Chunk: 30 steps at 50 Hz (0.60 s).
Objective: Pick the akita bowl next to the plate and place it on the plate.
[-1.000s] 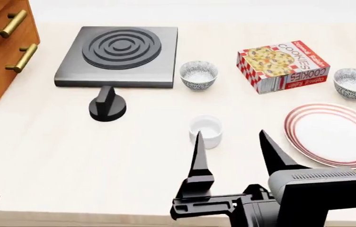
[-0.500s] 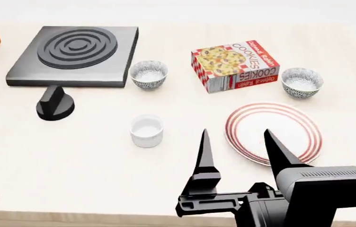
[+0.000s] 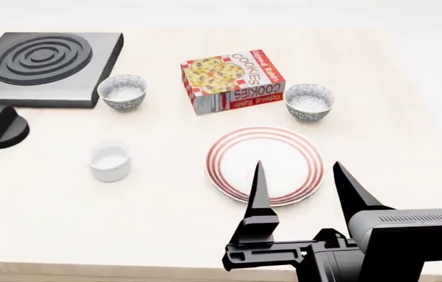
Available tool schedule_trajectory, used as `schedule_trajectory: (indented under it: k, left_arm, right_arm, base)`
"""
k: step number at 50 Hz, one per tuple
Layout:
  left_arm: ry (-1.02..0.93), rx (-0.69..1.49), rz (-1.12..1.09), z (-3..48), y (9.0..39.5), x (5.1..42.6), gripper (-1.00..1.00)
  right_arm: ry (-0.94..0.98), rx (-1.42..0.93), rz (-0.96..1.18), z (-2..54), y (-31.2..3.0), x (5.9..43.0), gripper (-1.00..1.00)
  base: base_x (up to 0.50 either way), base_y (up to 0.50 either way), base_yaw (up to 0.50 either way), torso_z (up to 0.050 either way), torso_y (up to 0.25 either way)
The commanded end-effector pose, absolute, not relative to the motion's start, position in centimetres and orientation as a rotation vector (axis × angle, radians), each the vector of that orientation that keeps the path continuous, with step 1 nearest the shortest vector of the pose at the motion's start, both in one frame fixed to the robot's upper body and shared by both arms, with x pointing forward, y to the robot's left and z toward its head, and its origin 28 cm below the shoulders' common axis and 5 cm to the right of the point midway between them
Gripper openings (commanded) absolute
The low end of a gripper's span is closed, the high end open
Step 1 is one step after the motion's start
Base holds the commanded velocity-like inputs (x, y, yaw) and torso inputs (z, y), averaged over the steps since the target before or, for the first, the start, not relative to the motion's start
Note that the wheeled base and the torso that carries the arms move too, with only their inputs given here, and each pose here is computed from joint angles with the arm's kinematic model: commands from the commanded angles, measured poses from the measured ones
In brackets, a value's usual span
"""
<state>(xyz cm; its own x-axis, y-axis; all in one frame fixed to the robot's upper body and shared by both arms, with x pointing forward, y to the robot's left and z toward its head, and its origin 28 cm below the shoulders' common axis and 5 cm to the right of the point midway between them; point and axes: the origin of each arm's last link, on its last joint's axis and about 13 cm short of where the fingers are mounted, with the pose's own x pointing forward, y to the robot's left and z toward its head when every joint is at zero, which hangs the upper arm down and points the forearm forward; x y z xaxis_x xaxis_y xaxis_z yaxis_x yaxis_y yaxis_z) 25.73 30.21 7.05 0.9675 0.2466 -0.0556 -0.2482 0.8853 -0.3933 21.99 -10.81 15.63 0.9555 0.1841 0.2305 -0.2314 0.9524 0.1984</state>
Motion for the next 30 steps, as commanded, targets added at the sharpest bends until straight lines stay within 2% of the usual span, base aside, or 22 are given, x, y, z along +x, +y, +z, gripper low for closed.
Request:
schedule_trajectory:
  k: [1,19,30]
  left_arm:
    - [0.004,-0.408,0.259,7.05,30.18,25.74,1.00]
    - [0.002,-0.407,0.261,6.97,30.18,25.71,1.00]
    - [0.003,-0.408,0.263,6.99,30.20,25.72,1.00]
  right_arm:
    - [-0.212,0.222,0.211,15.60,-10.88,21.97,1.00]
    - [-0.211,0.219,0.215,15.43,-10.83,22.06,1.00]
    - [-0.193,0.177,0.207,15.24,-10.70,22.17,1.00]
  base:
    - [0.00,-0.40,0.00,0.000,0.000]
    - [0.00,-0.40,0.00,0.000,0.000]
    - [0.00,-0.03,0.00,0.000,0.000]
